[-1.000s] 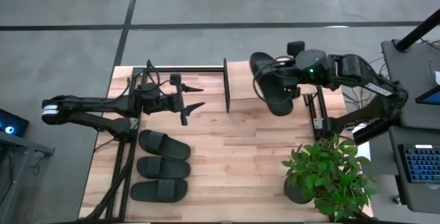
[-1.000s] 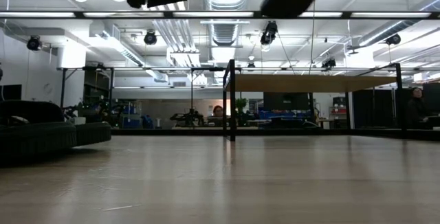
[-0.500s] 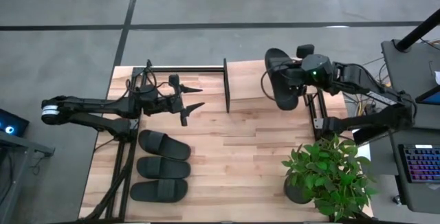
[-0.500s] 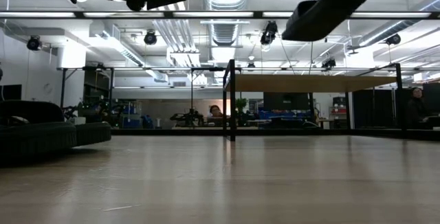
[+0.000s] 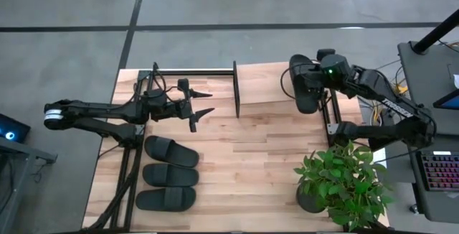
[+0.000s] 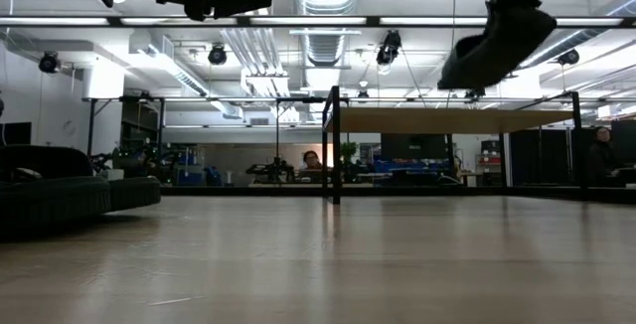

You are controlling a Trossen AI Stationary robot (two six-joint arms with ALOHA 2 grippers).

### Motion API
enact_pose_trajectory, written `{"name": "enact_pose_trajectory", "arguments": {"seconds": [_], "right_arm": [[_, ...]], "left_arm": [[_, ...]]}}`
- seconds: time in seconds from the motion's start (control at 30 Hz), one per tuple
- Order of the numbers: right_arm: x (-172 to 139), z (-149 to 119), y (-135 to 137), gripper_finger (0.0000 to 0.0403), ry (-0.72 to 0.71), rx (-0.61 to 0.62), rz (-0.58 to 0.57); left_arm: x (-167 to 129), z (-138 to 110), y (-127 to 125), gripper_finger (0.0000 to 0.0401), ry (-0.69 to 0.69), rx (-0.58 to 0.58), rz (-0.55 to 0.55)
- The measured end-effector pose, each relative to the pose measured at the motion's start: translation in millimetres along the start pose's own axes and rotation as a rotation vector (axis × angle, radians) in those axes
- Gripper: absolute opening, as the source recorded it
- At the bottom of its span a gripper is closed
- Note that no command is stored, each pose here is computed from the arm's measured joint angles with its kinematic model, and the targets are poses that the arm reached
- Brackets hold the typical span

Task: Pick and place slides into the shelf
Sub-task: Put the black slipper on the shelf

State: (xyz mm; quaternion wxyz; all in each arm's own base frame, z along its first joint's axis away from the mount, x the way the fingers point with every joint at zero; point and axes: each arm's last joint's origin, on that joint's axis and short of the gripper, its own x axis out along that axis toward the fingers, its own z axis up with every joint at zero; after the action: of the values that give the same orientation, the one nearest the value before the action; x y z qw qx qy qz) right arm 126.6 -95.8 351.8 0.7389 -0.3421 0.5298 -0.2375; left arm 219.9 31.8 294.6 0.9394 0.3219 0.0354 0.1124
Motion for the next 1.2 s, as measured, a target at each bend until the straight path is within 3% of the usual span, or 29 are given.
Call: {"name": "enact_pose_trajectory", "arguments": {"seconds": [0.6,1.2], "right_arm": [[36.2,-32.4,0.7,0.0009,0.120,-0.025,0.050],[57.2,-48.9,-10.6,0.0009,0.122,-0.004,0.052]], "left_arm": [[0.8,-0.3,-0.3,0.0213,0.003,0.000,-0.001],[0.9,-0.3,-0.3,0.0212,0.003,-0.001,0.000]]}}
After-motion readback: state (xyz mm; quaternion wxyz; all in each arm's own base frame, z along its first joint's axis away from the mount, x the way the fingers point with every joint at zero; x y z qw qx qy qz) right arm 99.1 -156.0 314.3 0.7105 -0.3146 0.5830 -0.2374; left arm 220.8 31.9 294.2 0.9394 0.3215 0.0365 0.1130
